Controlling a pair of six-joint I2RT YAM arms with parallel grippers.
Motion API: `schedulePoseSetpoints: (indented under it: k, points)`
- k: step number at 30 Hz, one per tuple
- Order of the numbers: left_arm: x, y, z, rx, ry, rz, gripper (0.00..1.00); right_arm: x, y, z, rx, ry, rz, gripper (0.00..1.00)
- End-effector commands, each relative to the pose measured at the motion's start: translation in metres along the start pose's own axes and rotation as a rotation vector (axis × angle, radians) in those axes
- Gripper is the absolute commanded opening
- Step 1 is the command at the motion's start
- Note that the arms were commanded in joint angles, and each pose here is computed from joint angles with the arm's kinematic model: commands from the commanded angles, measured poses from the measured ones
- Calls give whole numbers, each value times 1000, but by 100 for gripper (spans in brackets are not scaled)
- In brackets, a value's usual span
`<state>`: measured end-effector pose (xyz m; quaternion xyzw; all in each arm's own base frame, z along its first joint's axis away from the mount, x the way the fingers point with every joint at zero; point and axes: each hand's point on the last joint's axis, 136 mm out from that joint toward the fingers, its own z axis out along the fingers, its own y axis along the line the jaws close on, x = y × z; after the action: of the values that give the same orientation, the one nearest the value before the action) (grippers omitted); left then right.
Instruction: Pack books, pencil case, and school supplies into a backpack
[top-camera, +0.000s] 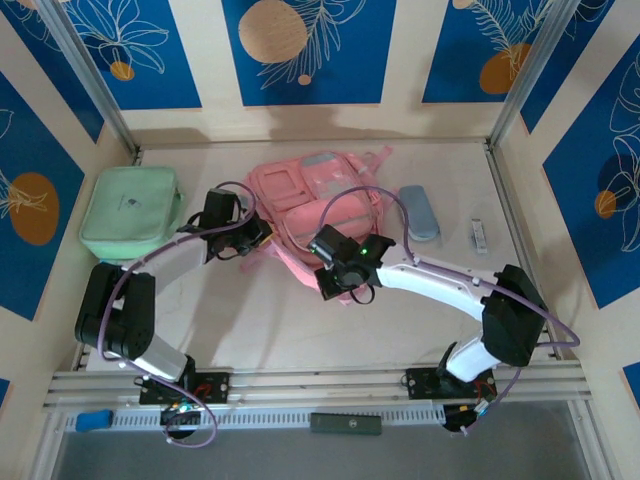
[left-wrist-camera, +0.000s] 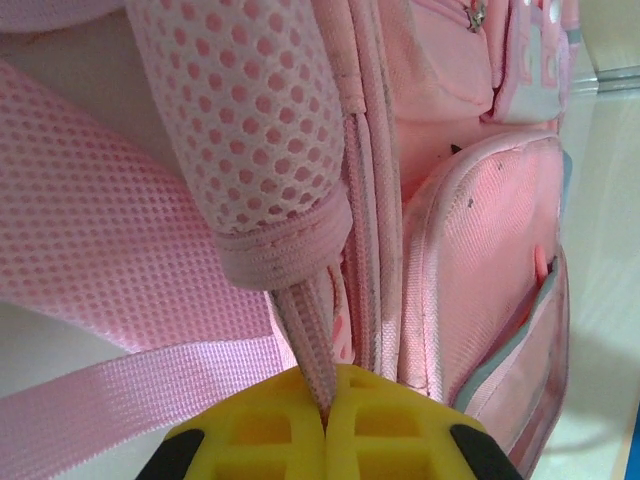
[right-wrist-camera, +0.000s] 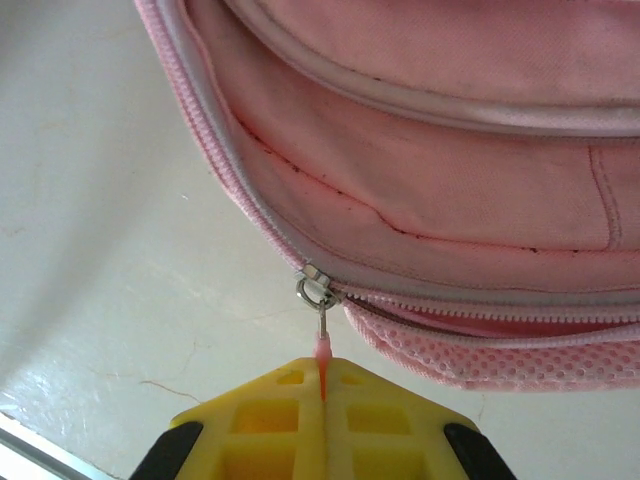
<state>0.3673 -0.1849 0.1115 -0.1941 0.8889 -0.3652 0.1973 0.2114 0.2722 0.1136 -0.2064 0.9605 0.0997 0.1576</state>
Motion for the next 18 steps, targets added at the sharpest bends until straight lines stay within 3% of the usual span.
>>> schedulePoseSetpoints:
  k: [1, 3, 7, 10, 14, 18]
  points:
    - [-29, -30, -6, 70, -71, 91, 0, -3, 6, 1, -17, 31, 38, 0]
    - [-28, -33, -3, 83, -55, 93, 0, -5, 11, 6, -22, 41, 40, 0]
    - [-18, -20, -2, 44, -18, 107, 38, -1, 8, 19, 13, 65, 77, 0]
    - [-3, 8, -5, -13, -24, 74, 52, -2, 10, 24, 5, 67, 100, 0]
    - [30, 29, -7, -5, 2, -23, 60, -2, 15, 27, -10, 75, 100, 0]
    - [67, 24, -7, 40, -23, -104, 65, 1, 17, 25, -21, 89, 99, 0]
